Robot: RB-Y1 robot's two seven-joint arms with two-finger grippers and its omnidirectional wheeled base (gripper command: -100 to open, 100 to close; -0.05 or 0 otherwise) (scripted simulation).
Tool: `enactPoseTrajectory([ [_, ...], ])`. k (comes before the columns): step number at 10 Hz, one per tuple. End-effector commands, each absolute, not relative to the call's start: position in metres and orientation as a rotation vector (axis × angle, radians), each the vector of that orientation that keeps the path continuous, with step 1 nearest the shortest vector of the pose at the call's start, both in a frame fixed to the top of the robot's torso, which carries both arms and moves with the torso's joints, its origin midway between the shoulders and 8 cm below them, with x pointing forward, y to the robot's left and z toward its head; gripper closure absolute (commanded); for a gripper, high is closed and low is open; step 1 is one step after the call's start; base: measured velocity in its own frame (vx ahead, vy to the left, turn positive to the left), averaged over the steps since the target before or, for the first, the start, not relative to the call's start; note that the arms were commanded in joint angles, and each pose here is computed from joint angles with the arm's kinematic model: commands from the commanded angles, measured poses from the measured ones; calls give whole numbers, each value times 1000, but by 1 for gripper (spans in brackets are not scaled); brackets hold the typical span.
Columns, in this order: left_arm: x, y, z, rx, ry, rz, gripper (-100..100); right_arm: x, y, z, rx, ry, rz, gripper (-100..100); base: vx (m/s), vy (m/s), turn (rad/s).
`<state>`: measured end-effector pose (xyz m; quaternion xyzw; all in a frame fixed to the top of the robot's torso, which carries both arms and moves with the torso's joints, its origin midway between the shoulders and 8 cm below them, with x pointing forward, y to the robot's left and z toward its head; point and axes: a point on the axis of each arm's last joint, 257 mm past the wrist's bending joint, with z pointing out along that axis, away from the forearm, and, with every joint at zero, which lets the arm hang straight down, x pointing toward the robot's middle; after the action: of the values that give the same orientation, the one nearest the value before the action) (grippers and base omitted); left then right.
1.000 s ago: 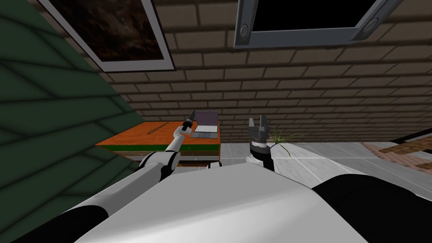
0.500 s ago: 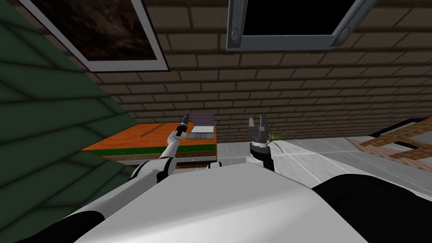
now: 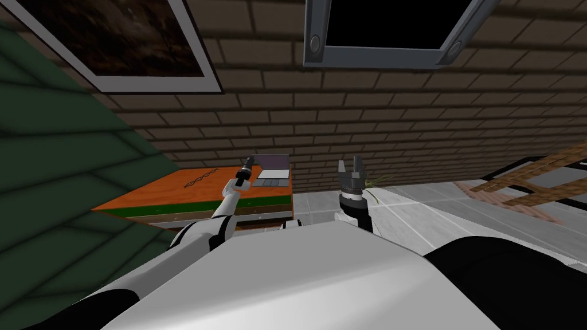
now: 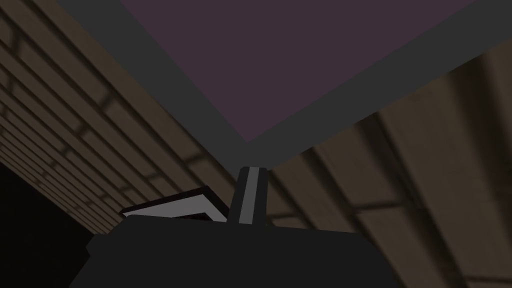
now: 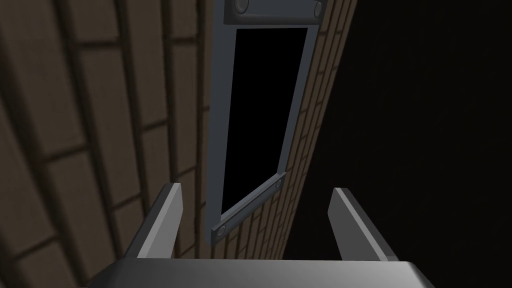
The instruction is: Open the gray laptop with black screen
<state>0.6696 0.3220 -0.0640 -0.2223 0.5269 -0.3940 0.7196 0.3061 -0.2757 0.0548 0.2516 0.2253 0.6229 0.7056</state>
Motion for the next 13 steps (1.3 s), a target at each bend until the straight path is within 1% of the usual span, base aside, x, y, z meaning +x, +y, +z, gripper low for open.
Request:
enactPoseTrajectory([
  [1, 679, 323, -57, -461, 1209, -827, -100, 306, -276, 55, 559, 501, 1385, 0, -46, 58, -106],
  [10, 706, 343, -35, -376, 1333, -628, -100, 306, -276, 55, 559, 501, 1385, 0, -47, 41, -87],
  [12, 705, 342, -35, -379, 1327, -639, -100, 306, -276, 55, 559, 501, 1384, 0, -10, 9, -6],
  [13, 705, 342, -35, -379, 1327, -640, 100, 306, -276, 55, 559, 501, 1384, 0, 0, 0, 0],
])
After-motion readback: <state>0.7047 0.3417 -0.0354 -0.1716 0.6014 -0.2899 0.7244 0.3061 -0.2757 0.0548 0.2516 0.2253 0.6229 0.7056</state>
